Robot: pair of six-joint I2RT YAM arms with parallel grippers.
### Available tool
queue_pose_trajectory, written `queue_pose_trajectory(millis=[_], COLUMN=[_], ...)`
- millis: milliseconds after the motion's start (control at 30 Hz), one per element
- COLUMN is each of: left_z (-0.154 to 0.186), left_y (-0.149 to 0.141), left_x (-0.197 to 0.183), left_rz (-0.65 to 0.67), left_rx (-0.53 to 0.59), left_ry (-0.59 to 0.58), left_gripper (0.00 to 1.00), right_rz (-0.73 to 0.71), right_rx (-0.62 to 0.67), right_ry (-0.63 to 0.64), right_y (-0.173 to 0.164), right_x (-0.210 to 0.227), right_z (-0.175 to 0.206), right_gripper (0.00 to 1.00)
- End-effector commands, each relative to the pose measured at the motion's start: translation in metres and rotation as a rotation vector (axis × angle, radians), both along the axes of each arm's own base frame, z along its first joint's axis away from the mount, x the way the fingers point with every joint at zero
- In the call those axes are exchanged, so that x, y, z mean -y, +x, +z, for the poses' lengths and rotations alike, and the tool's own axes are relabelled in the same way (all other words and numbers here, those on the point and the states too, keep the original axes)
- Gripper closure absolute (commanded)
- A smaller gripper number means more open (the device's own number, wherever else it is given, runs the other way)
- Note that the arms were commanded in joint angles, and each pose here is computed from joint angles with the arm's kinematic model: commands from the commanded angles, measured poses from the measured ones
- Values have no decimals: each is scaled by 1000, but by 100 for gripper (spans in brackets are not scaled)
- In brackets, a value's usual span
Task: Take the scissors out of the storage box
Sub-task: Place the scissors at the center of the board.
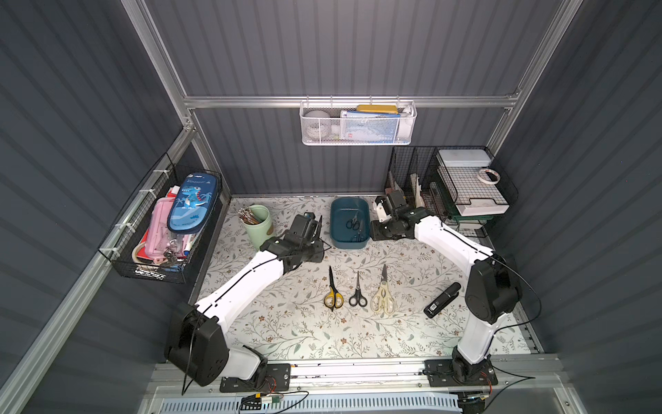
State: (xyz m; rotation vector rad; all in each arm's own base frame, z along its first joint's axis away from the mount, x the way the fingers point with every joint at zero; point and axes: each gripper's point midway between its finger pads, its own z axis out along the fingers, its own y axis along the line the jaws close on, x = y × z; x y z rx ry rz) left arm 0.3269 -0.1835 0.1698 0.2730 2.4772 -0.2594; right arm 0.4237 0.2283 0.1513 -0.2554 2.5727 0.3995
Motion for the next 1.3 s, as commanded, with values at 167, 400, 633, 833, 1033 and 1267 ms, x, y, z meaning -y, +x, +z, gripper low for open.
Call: queue_pose_trajectory(millis=[167,400,633,833,1033,1267], left_z=[-45,-59,-93,-99,-116,-138], left_y=[-44,-59,-87,-86,-78,-82], left_x=[-26,-17,-16,-23,-32,-28], left_rz=[105,125,218,307,308,255], left_rx=[-126,-202,-305,-281,-286,-314], left_ry=[-23,-42,-63,-74,52,120], left_gripper=[86,86,86,86,86,86], right_rz=[41,55,51,62,64,53], right_rx=[-28,-34,-41,-45,-41,-32], right_ry=[-16,-20,-18,-14,-3,4], right_y=[-4,-9,-14,-18,-19,-20], right_x=[-17,-22,-20,-21,-23,-21], right_z=[-4,-7,-14,-17,-19,-25], right_gripper=[59,59,59,59,59,59])
